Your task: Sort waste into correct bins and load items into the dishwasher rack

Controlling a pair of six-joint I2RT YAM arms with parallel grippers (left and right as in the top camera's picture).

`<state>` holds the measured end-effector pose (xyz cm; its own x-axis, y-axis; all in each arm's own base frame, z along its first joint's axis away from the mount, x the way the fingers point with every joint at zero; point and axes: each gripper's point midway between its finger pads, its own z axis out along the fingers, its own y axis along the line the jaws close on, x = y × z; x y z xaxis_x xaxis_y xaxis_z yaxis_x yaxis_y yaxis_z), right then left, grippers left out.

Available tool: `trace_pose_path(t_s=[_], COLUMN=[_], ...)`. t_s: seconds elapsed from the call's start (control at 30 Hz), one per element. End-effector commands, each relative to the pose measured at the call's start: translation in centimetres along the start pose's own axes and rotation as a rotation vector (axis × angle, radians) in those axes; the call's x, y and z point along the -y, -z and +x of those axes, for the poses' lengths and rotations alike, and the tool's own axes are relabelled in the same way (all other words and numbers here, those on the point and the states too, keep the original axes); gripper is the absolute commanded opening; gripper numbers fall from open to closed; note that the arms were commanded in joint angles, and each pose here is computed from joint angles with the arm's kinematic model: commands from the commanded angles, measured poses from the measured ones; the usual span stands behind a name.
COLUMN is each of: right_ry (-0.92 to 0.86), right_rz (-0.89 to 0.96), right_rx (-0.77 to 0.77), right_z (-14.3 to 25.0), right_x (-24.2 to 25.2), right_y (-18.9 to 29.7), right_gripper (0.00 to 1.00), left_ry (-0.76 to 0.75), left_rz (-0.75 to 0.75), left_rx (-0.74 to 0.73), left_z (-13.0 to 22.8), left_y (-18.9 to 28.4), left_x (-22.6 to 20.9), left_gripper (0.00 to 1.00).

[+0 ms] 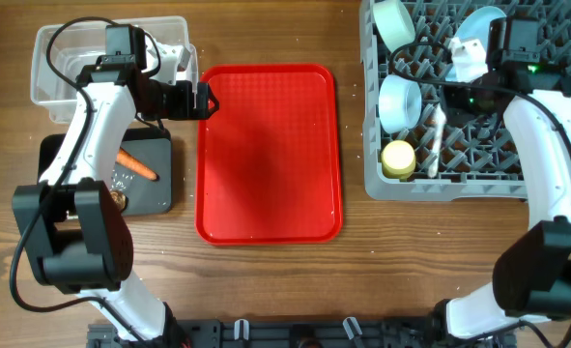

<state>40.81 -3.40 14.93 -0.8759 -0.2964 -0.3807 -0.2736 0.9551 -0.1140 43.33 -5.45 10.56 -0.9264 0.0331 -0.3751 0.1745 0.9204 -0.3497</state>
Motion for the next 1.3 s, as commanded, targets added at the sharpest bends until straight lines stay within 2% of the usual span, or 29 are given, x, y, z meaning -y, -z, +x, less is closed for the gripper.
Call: trace_pose_path(t_s=[0.0, 0.17, 0.3, 0.43, 0.5, 0.63, 0.7, 0.9, 1.03, 1.13, 1.27], right_ry=[-0.024, -0.085, -0.064, -0.076, -0.123, -0.399, -0.458, -0.383, -0.316, -0.221, -0.208], right_rz=[-0.025, -0.049, -0.142, -0.158, -0.174, -0.248, -0.251, -0.178, -0.138, -0.093, -0.061], right_rx=[-0.016, 0.023, 0.173, 0.304, 0.367, 0.437, 0.443, 0.392, 0.478, 0.601, 0.724], right_z=[0.3, -0.5, -2.6, -3.2, -3.2, -3.0, -2.9, -1.5, -3.2, -4.1, -2.1], right_x=[-0.3, -0.7, -3.2, -5.7, -7.2, -8.6, -8.4, -7.8, -7.0, -6.6, -6.9], right_y=[-1.1, 0.2, 6.0, 12.3, 15.3, 19.2, 19.6, 18.8, 19.4, 20.6, 21.1], right_gripper=[0.67, 0.72, 0.78, 0.8, 0.99, 1.0, 1.0, 1.0, 1.0, 1.0, 1.0], left_ry=[-0.033, -0.033, -0.033, -0.033, -0.033, -0.033, -0.033, -0.033, -0.033, -0.033, -0.033], left_rz=[-0.009, -0.009, -0.009, -0.009, -0.009, -0.009, -0.009, -0.009, -0.009, -0.009, -0.009], left_rx=[0.048, 0.048, 0.048, 0.048, 0.048, 0.048, 0.048, 0.048, 0.048, 0.048, 0.048], left_z=[-1.2, -1.2, -1.2, -1.2, -1.2, -1.2, -1.2, -1.2, -1.2, -1.2, -1.2], left_y=[1.5, 1.5, 1.5, 1.5, 1.5, 1.5, 1.5, 1.5, 1.5, 1.5, 1.5], left_x=[0.6, 0.6, 0.6, 0.6, 0.6, 0.6, 0.6, 0.6, 0.6, 0.6, 0.6], left_gripper=[1.0, 1.0, 1.0, 1.0, 1.0, 1.0, 1.0, 1.0, 1.0, 1.0, 1.0])
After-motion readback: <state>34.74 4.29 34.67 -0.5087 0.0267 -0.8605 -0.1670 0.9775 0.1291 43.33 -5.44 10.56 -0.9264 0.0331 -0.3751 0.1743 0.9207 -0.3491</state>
